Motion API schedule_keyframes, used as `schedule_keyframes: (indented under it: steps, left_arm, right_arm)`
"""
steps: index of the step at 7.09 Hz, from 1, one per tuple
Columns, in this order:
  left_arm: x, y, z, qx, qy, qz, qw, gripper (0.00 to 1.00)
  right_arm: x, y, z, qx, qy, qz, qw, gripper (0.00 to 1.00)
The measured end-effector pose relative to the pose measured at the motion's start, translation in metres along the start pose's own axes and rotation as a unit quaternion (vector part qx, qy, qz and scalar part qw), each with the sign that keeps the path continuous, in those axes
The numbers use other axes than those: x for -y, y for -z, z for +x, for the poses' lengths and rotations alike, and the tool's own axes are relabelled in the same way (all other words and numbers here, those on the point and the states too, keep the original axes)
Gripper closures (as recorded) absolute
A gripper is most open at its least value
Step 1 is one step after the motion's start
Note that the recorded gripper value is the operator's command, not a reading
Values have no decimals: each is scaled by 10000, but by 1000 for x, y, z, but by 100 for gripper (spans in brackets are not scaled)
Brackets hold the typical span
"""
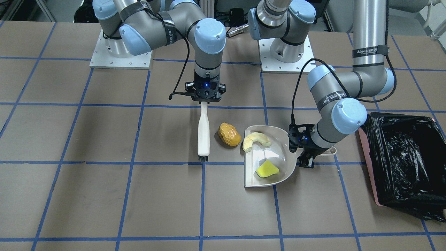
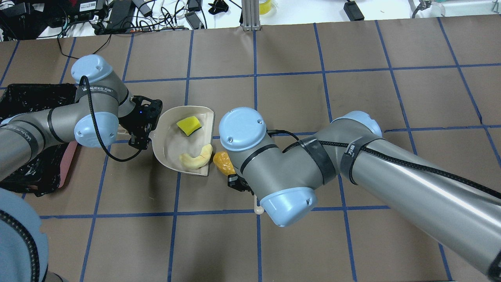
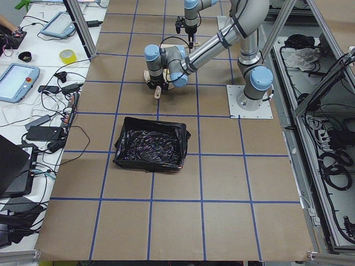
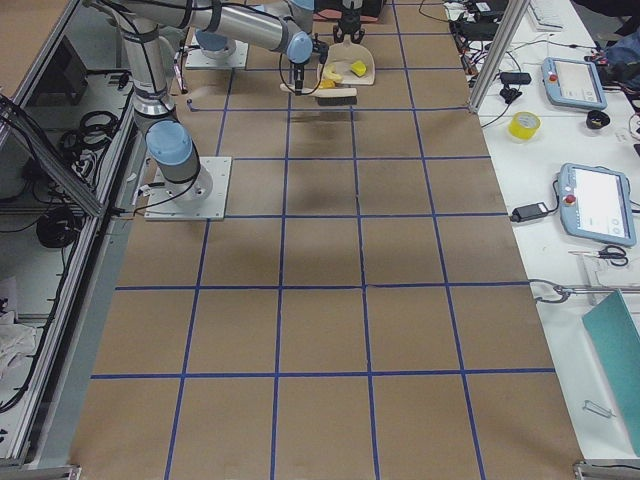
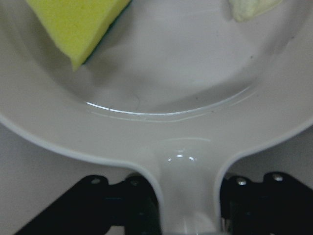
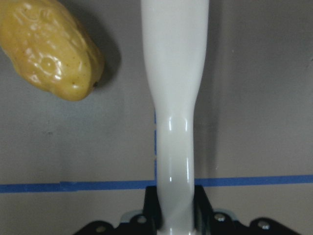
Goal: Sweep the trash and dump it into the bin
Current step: 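Sweep the yellow potato into the dustpan with the right gripper's brush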
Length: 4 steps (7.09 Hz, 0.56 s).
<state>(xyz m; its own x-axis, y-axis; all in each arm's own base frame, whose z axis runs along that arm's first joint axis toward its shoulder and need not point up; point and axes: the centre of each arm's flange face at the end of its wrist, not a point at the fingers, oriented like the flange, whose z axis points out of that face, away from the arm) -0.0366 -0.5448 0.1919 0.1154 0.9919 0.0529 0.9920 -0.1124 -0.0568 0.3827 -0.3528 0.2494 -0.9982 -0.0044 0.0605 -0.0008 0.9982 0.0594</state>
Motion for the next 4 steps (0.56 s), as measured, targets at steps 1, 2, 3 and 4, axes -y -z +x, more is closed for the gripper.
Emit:
schedule_keyframes:
  steps: [1,2,3,4]
  left_arm:
    - [-2,-1,8,7,29,-3,10000,100]
    - [-5,0,13,17,33,-4,10000,100]
    - [-7,1,17,23,19,-4,10000,100]
    - [-9,2,20,26,24,-3,10000,100]
  right_arm:
    - [-9,-7,-7,68,-62,-39,10000,100]
    - [-13,-12,-15,155,-181,-84,9997,100]
    - [-11,-17,-23,235,-349,-65,9991,100]
    - [-6,-21,-34,311,-490,-3,9983,100]
